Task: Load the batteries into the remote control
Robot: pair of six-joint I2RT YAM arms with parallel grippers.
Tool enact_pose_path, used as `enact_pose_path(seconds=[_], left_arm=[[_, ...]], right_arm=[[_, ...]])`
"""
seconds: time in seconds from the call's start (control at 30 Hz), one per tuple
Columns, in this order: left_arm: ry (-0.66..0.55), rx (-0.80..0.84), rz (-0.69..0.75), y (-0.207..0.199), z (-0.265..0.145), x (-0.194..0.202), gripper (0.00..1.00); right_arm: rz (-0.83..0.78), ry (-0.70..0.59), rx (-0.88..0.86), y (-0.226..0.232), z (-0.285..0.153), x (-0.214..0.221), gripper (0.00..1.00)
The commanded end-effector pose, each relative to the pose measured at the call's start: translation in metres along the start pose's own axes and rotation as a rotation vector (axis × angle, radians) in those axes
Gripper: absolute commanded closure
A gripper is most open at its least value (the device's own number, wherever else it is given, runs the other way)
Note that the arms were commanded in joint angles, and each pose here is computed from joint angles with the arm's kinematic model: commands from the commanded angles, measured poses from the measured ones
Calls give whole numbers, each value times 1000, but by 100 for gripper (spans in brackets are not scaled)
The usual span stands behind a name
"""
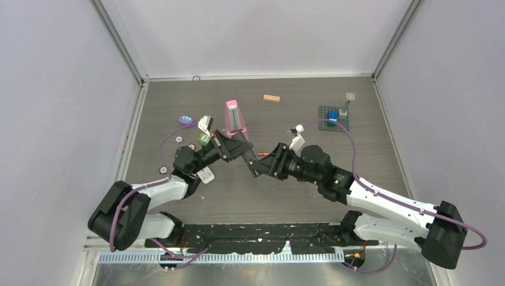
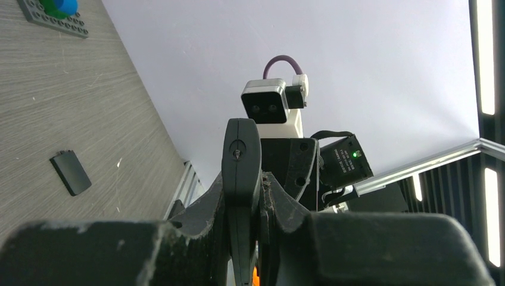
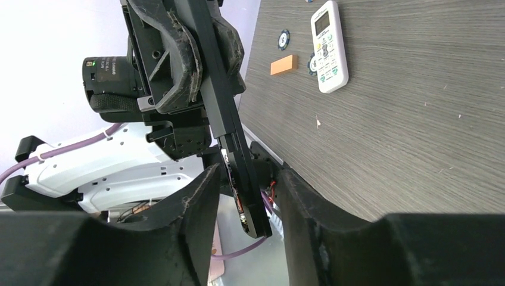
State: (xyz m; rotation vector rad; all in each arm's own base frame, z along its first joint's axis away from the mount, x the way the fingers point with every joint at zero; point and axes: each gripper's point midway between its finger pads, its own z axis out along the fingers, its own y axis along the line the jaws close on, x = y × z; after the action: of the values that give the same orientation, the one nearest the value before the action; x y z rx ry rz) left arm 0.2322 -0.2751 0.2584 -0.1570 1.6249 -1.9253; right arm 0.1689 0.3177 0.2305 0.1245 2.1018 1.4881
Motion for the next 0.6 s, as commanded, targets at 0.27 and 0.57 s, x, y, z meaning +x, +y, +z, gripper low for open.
enact_pose_path(seconds=[0.27,0.57], left_arm=[[-12,71,93,-23,0,-3,100],[-35,-69,100,1,-27,-3,100]], right_arm=[[-25,-73,-73,32,-15,-20,26],[-143,-209,108,-22,-46,-53,29]])
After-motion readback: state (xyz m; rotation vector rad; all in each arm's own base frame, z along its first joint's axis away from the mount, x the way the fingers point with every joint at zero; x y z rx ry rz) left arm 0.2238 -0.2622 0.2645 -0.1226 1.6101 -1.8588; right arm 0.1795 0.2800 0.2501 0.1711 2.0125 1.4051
